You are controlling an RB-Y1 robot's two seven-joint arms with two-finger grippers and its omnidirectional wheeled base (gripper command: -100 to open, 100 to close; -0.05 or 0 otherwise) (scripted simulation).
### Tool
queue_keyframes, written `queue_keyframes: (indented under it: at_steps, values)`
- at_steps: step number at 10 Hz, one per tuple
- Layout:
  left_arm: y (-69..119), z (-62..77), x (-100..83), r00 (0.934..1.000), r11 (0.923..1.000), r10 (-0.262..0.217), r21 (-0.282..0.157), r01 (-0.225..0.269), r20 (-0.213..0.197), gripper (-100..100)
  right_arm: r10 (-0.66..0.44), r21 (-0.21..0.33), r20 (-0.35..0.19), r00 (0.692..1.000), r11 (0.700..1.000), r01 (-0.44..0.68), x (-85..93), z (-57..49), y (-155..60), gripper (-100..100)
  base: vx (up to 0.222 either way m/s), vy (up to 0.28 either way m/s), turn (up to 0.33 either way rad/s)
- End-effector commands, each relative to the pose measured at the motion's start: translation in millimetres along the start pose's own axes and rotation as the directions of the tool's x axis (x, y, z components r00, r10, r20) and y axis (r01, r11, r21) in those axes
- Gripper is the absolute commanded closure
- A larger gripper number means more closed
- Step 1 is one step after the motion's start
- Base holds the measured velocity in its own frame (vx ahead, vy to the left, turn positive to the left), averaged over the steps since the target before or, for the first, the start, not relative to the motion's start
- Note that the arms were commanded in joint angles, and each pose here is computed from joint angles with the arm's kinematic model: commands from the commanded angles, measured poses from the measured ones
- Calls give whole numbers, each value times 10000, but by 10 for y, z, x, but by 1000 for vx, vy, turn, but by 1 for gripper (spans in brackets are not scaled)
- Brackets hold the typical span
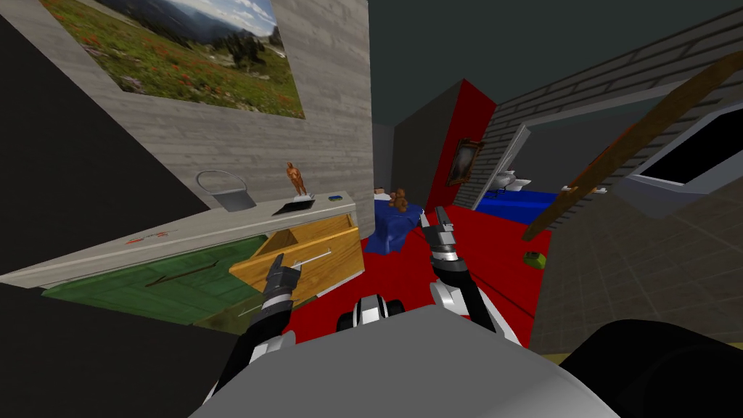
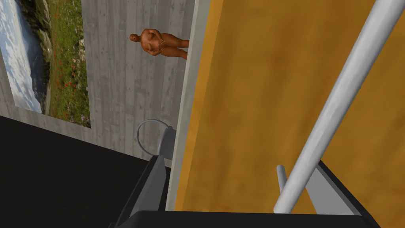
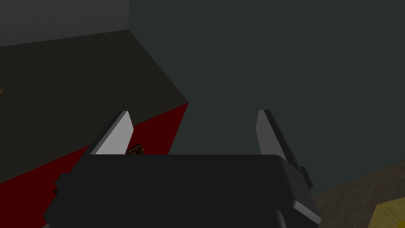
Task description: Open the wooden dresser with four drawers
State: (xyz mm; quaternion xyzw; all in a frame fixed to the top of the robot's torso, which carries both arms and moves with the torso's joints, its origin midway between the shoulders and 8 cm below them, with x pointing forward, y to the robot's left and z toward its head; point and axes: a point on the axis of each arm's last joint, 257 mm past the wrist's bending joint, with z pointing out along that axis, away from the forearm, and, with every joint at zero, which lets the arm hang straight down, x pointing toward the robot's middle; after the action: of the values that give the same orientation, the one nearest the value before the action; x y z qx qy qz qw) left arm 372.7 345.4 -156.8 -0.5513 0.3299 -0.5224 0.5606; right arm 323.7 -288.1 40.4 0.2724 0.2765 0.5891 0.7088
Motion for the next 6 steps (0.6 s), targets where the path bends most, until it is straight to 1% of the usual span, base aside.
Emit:
queue_keyframes:
  at_steps: [1,2,3,6]
  values:
    - [-169,-38,3,10000,10000,19,5,-19,19,-100,0,0,0,10000,10000,0,0,0,0,0,22,-5,-15]
    - [-128,-35,2,10000,10000,16,-3,-16,23,-100,0,0,0,10000,10000,0,0,0,0,0,9,-2,0]
    - [-125,-38,1,10000,10000,20,-41,-20,31,0,0,0,0,10000,10000,0,0,0,0,0,0,0,0]
    - [-121,-39,-1,10000,10000,22,-51,-22,34,0,0,0,0,10000,10000,0,0,0,0,0,0,0,0]
